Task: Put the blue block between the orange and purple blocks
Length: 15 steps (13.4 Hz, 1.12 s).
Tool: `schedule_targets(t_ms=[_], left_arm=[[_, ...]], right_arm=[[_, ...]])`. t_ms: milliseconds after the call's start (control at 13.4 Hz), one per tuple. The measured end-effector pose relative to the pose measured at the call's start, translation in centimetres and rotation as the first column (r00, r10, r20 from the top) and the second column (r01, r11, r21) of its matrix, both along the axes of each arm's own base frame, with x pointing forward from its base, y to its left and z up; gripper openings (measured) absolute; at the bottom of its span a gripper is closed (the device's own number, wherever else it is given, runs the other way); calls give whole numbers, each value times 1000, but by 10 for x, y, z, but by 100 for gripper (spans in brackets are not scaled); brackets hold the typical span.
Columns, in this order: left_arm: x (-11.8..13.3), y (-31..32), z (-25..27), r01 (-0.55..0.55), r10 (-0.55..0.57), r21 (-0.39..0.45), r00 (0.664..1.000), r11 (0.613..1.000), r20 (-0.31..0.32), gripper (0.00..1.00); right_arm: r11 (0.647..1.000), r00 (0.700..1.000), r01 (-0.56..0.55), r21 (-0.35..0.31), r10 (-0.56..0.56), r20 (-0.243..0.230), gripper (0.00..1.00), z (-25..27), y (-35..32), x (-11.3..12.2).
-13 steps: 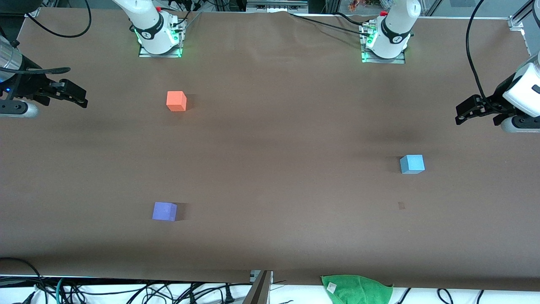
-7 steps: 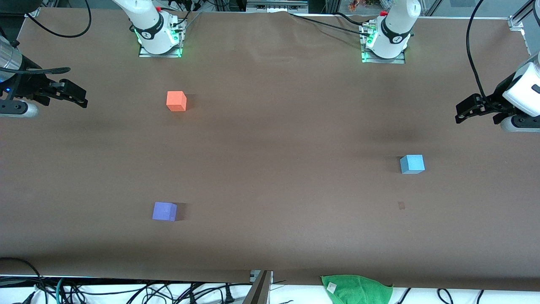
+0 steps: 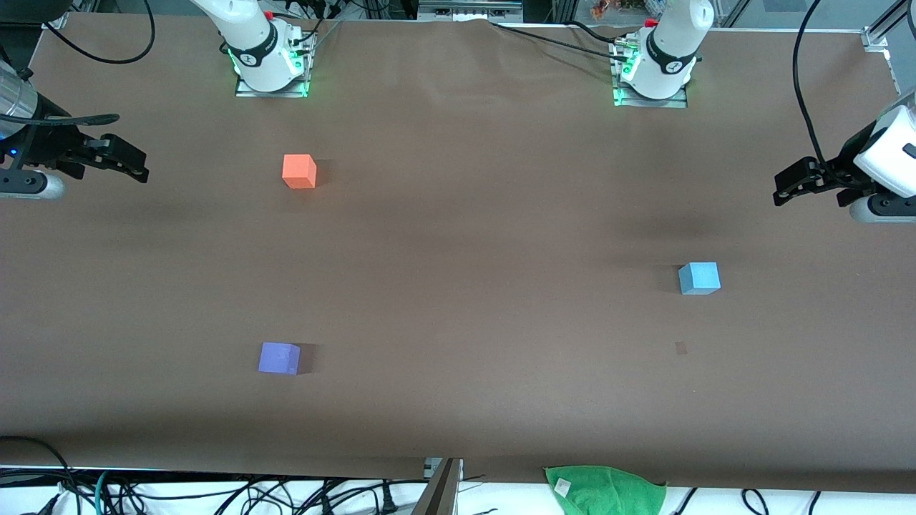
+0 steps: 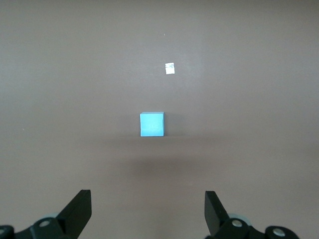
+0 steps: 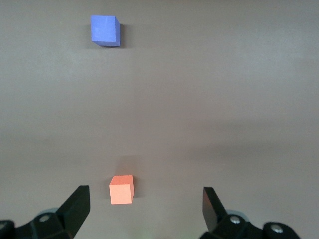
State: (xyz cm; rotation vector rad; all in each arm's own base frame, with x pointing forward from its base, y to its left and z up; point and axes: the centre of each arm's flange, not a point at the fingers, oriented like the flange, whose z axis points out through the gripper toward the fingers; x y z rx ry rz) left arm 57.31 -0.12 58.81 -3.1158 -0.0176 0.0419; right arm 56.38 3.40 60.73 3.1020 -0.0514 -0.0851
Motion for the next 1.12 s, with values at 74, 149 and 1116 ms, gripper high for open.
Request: schedule_targets(t_ms=[74, 149, 1116], left_arm=[[0, 0, 0, 0, 0, 0, 1000, 1000, -1, 100], [0, 0, 0, 0, 0, 0, 1000, 1000, -2, 100], [41, 1, -181, -8, 3, -23, 984, 1000, -178, 100]], right_arm=[[1000, 1000, 0, 0, 0, 0, 100, 0, 0, 0], [1000, 1000, 0, 0, 0, 0, 100, 0, 0, 0], [1000, 1000, 0, 0, 0, 0, 100, 0, 0, 0]])
